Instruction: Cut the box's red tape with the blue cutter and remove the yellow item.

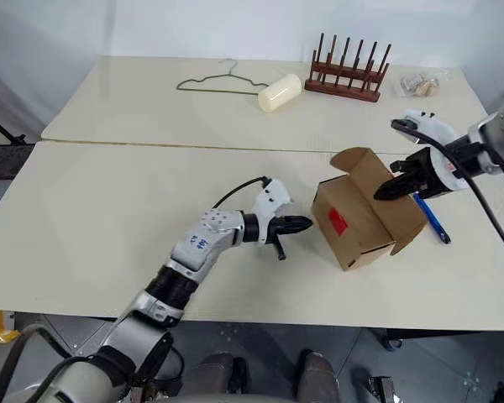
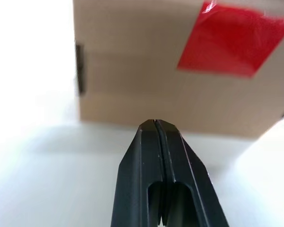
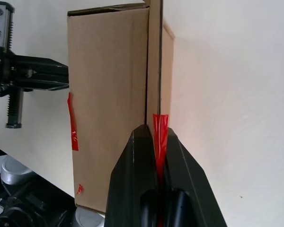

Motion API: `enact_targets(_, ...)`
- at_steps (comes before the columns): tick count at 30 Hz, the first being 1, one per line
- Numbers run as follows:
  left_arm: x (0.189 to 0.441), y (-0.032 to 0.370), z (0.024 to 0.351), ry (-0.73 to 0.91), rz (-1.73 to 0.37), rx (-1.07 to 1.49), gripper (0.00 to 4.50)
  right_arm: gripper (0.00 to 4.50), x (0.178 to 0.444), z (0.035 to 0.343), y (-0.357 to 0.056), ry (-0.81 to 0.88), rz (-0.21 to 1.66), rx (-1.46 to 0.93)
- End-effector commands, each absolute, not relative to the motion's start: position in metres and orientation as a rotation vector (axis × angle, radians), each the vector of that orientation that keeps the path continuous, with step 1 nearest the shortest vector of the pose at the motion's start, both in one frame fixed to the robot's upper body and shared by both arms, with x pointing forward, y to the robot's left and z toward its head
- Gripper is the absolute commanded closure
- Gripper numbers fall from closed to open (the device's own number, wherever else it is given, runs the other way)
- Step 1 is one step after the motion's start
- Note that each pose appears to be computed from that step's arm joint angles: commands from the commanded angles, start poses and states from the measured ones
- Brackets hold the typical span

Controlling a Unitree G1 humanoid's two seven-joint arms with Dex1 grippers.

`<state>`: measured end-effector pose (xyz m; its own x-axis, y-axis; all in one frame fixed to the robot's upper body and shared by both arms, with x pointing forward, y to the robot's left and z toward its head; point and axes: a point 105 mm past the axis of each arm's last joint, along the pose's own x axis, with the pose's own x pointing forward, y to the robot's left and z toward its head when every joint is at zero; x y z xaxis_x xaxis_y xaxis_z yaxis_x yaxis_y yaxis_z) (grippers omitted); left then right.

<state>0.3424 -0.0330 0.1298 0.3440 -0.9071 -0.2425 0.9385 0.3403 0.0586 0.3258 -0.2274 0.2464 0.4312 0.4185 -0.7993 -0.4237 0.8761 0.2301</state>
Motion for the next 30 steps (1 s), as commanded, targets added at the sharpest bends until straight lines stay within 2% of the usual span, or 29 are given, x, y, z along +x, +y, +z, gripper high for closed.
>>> enact_targets(1,0.332,-0.028,0.154,0.111,-1.237,0.203,4.50,4.49,0.329,0.231,-0.224,1.040,0.505,0.021)
enact_targets(6,0.310,-0.021,0.197,0.027,-1.337,0.208,4.50,4.49,0.333,0.232,-0.222,1.024,0.489,0.051)
enact_targets(9,0.306,-0.027,0.211,-0.005,-1.364,0.211,4.50,4.49,0.334,0.232,-0.218,1.019,0.491,0.074)
enact_targets(11,0.296,-0.054,0.235,-0.078,-1.458,0.167,4.50,4.49,0.333,0.229,-0.215,1.026,0.501,0.092)
enact_targets(13,0.291,-0.069,0.244,-0.102,-1.505,0.156,4.50,4.49,0.334,0.228,-0.214,1.027,0.494,0.104)
enact_targets(18,0.299,-0.097,0.231,-0.082,-1.521,0.231,4.50,4.49,0.340,0.225,-0.213,1.009,0.455,0.130)
enact_targets(21,0.294,-0.111,0.221,-0.058,-1.557,0.271,4.50,4.49,0.340,0.225,-0.213,1.001,0.445,0.135)
enact_targets(25,0.291,-0.109,0.203,0.005,-1.566,0.293,4.50,4.49,0.340,0.226,-0.212,0.988,0.436,0.146)
enact_targets(30,0.306,-0.106,0.179,0.070,-1.466,0.409,4.50,4.49,0.339,0.222,-0.210,0.988,0.439,0.160)
